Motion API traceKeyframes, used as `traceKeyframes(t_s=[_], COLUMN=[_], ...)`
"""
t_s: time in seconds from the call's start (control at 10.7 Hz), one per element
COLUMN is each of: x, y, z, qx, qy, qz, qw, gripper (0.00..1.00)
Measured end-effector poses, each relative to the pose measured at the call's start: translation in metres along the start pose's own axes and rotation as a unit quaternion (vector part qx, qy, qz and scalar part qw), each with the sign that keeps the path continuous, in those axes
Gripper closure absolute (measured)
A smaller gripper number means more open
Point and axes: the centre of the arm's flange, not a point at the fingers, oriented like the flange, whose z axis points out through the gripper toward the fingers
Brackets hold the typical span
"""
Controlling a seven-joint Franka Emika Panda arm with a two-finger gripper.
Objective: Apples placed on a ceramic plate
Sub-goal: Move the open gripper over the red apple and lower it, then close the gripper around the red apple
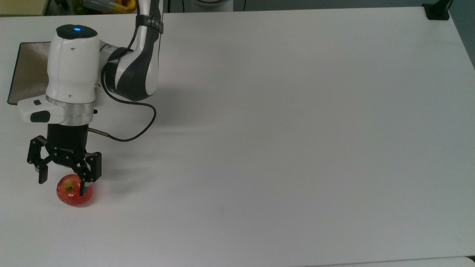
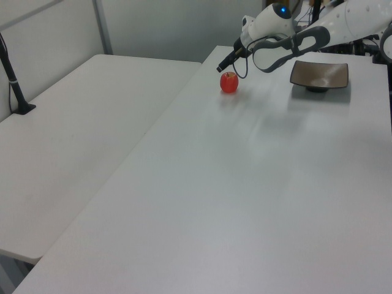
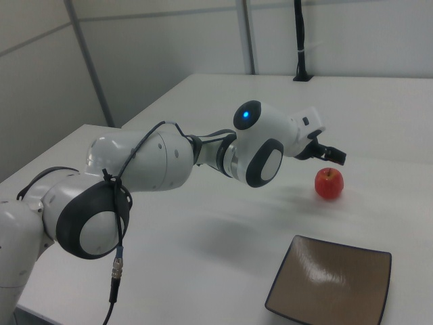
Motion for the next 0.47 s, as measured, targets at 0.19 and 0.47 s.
traceKeyframes(t_s=[0.19,0.47], x=[-0.009,-0.024], y=[-0.002,-0.004], z=[0.01,0.024], qx=[-0.001,0.0], qy=[0.003,-0.008], qz=[-0.001,-0.002], qw=[1.0,1.0], gripper=[0.0,0.0])
